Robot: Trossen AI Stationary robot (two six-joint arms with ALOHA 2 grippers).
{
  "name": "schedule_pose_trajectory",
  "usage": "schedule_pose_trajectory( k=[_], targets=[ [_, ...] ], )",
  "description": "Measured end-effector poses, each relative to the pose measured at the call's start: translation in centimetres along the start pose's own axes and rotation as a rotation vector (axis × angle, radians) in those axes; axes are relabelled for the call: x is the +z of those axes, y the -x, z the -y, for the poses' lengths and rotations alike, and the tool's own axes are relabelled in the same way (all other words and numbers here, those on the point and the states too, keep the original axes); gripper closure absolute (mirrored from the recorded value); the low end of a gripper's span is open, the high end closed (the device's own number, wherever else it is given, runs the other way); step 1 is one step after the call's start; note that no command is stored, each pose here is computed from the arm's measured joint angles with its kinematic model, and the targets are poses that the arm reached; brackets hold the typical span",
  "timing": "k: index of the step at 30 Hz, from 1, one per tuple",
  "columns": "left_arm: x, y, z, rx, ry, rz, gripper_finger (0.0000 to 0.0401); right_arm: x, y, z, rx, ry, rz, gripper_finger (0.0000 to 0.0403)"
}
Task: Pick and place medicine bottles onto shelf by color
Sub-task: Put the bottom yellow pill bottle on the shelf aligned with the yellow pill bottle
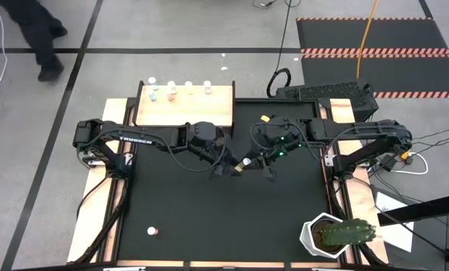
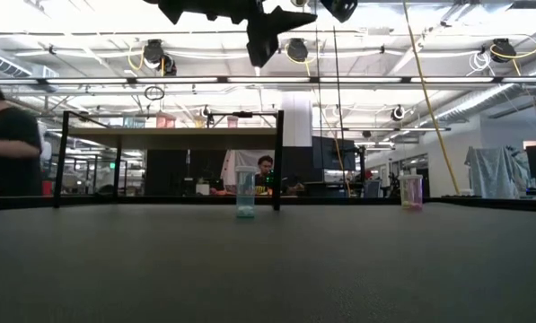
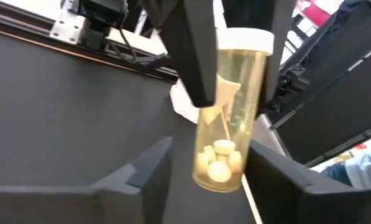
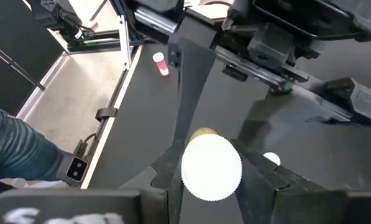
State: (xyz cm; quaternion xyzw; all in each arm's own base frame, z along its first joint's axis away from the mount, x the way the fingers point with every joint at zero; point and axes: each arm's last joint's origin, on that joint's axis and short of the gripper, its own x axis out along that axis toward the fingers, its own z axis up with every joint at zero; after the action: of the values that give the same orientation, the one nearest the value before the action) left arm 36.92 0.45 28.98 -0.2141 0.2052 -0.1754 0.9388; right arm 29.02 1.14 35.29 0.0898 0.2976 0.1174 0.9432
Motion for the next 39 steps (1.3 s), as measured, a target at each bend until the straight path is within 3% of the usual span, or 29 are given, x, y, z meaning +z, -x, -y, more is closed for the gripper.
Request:
schedule_pose_trajectory(
  k=[8,16,24,27,34,39],
  targets=[
    [0.4,0.2,-0.2,-0.027,-0.035,0.022,0.0306,-0.1,0.1,0.0,-0.001,-0.012,-0.008,0.0297],
    [1.3,0.3,0.0,-0.02,-0.143,0.119,0.0287,0.2,0.8,0.0,-0.09,-0.026,0.037,0.0249],
    [3.4,1.2,-0.1,0.013,-0.225,0.332,0.0306,1.0,5.5,-0.8,-0.277,-0.08,0.247,0.0174],
    [4.1,1.6,-0.2,0.013,-0.253,0.392,0.0302,0.7,6.8,-1.0,-0.29,-0.124,0.4,0.0162],
    [4.3,1.7,-0.3,0.053,-0.318,0.427,0.0292,-2.3,5.9,-0.6,-0.234,-0.201,0.695,0.0162],
    [4.4,1.8,-0.3,0.071,-0.333,0.44,0.0303,-4.0,4.3,0.0,-0.208,-0.209,0.763,0.0164]
  ],
)
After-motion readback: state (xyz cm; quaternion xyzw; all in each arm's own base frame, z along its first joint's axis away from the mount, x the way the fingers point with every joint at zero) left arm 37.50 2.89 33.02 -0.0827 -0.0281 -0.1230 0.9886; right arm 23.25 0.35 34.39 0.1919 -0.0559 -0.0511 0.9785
